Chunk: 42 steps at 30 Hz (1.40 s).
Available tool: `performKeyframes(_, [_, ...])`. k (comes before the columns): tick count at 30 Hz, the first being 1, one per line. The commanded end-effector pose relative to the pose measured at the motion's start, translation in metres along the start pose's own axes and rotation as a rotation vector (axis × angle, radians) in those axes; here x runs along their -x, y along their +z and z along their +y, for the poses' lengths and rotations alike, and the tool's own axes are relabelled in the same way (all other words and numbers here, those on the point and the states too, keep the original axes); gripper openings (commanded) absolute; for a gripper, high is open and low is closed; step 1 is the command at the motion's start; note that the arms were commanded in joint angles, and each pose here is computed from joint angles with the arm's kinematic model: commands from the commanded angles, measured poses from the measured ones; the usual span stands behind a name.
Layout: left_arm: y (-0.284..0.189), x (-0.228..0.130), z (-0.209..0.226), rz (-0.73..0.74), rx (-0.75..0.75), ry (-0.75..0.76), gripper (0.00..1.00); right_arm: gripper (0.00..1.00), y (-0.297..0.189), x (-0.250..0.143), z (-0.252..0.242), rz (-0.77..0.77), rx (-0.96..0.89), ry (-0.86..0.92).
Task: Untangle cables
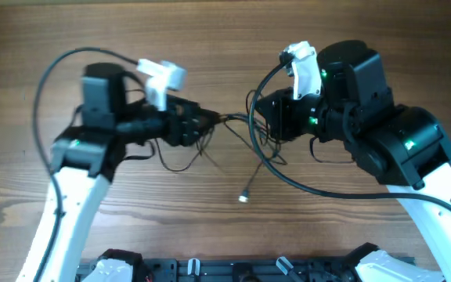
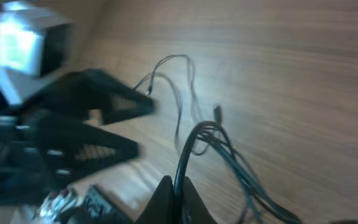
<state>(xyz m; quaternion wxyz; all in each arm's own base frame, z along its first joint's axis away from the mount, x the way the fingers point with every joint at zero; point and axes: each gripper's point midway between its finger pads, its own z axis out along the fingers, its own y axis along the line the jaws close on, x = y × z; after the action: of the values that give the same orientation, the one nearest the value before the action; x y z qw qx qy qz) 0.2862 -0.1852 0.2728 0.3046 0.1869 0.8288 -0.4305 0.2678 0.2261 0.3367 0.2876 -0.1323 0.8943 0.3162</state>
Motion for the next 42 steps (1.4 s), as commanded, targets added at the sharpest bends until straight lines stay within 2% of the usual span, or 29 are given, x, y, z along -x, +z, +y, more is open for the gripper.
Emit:
performKeyframes(1, [0.035,-0.012,-0.008,0.08,-0.029,0.078,0.72,0.04,-0.005,-0.002,0.014,0.022,0.071,-0.032])
performKeyframes(4, [0.06,-0.019,-0.008,0.121,-0.033,0.125,0.7,0.04,-0.005,-0.005,0.019,0.039,0.101,-0.037])
performKeyframes(6, [0.074,-0.024,0.0,0.146,0.001,0.131,0.64,0.04,-0.006,-0.004,0.02,0.038,0.108,-0.037])
performKeyframes(11, [0.108,-0.046,0.035,0.234,0.088,0.083,0.3,0.04,-0.029,0.016,0.031,-0.044,0.152,-0.045])
performKeyframes(14, [0.11,-0.048,0.061,0.23,0.223,-0.028,0.18,0.04,-0.064,0.035,0.039,-0.129,0.209,-0.051])
performKeyframes(18, [0.106,-0.043,0.081,0.193,0.347,-0.092,0.04,0.04,-0.112,0.051,0.044,-0.243,0.262,-0.061])
performKeyframes(21, [0.101,-0.04,0.095,0.159,0.438,-0.148,0.04,0.04,-0.139,0.059,0.034,-0.32,0.25,-0.024])
performKeyframes(25, [0.09,-0.037,0.115,0.12,0.566,-0.192,0.04,0.04,-0.167,0.07,-0.001,-0.433,0.139,0.1])
performKeyframes(29, [0.076,-0.034,0.13,0.105,0.605,-0.228,0.04,0.04,-0.189,0.073,-0.078,-0.541,-0.158,0.305])
performKeyframes(32, [0.057,-0.025,0.136,0.064,0.628,-0.251,0.04,0.04,-0.193,0.061,-0.137,-0.536,-0.405,0.447])
performKeyframes(34, [0.042,-0.014,0.132,0.015,0.629,-0.247,0.04,0.04,-0.182,0.061,-0.147,-0.491,-0.406,0.457])
performKeyframes(37, [0.02,0.006,0.111,-0.071,0.609,-0.201,0.04,0.04,-0.153,0.068,-0.139,-0.384,-0.263,0.386])
performKeyframes(42, [-0.021,0.037,0.061,-0.241,0.545,-0.115,0.04,0.04,-0.129,0.059,-0.159,-0.27,-0.27,0.385])
